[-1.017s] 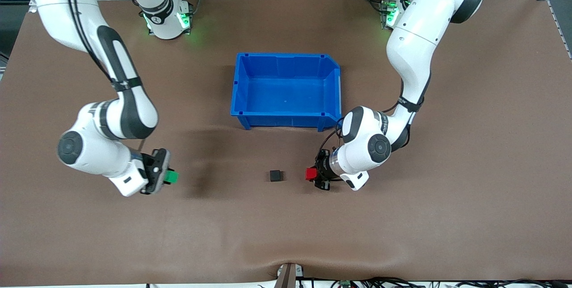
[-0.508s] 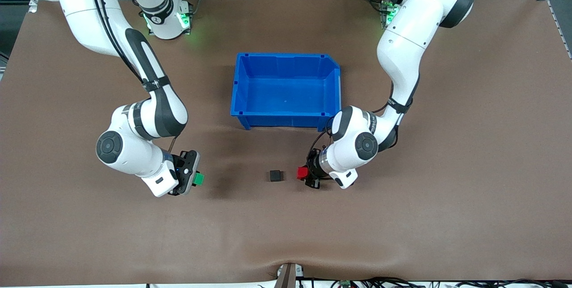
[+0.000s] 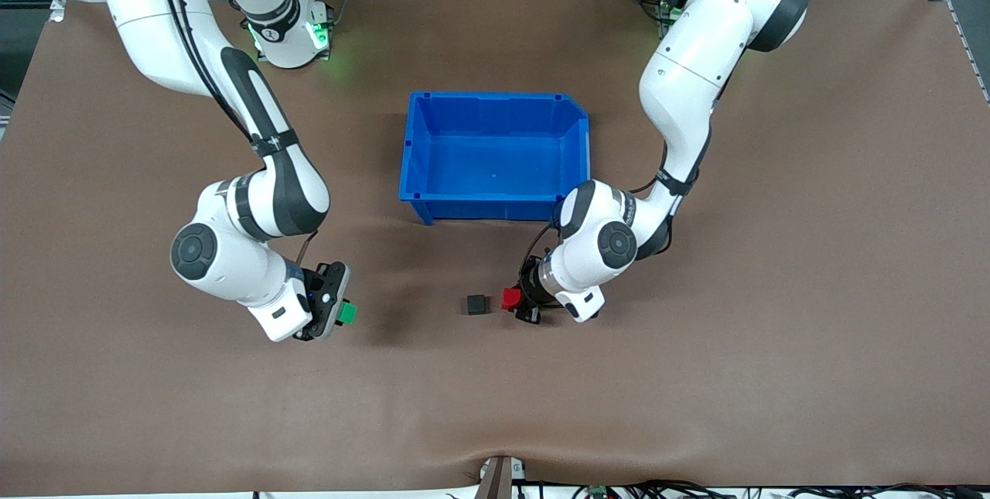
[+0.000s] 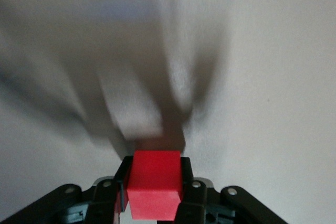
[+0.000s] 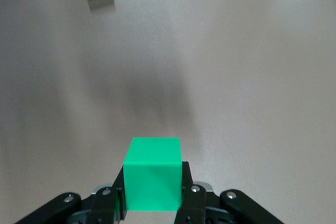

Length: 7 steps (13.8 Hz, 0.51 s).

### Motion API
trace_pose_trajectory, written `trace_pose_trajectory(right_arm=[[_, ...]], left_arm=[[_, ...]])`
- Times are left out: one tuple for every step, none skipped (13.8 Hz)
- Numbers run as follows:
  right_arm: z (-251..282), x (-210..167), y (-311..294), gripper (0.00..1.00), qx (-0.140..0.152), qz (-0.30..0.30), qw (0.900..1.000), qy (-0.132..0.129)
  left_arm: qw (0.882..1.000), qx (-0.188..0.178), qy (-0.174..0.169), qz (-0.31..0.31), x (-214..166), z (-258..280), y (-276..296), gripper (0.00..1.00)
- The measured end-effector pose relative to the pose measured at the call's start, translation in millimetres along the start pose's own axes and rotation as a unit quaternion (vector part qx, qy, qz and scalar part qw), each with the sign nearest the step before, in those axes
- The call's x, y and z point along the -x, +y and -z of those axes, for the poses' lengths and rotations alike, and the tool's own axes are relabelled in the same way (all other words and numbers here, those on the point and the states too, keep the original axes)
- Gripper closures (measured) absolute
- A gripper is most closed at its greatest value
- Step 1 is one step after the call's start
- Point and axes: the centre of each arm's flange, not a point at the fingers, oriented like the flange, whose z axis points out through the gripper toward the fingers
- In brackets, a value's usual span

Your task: Attach green and red cubes to black cube

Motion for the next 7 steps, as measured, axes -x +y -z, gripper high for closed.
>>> trace_pose_trajectory(right_arm=[[-0.7,-3.5,-2.1,0.61,0.0,-0.006,1.0,0.0],[-1.4,-6.2,-3.8,0.61,-0.001,-0.013,1.0,0.0],[-1.9,-8.1,-5.0,0.61,-0.001,-0.018,1.0,0.0],[-2.2,-9.1,-5.6,0.61,-0.002,-0.02,1.0,0.0],[-2.6,-9.6,-6.0,0.61,-0.002,-0.021,1.0,0.0],[-3.1,-9.7,-6.2,0.61,-0.002,-0.022,1.0,0.0],[-3.5,-9.6,-6.2,0.61,-0.002,-0.022,1.0,0.0]], left_arm=[[1.0,0.001,-0.001,-0.001,1.6,-0.7,-0.2,0.6],[1.0,0.001,-0.001,-0.002,3.0,-1.2,-0.4,0.6],[1.0,0.001,-0.001,-0.004,5.5,-2.4,-1.3,0.6],[1.0,0.001,-0.002,-0.006,8.1,-3.5,-2.6,0.6],[1.0,0.001,-0.002,-0.007,10.2,-4.5,-3.7,0.6],[1.0,0.001,-0.002,-0.008,11.5,-5.2,-4.5,0.6],[1.0,0.001,-0.003,-0.009,12.5,-5.6,-4.8,0.6]])
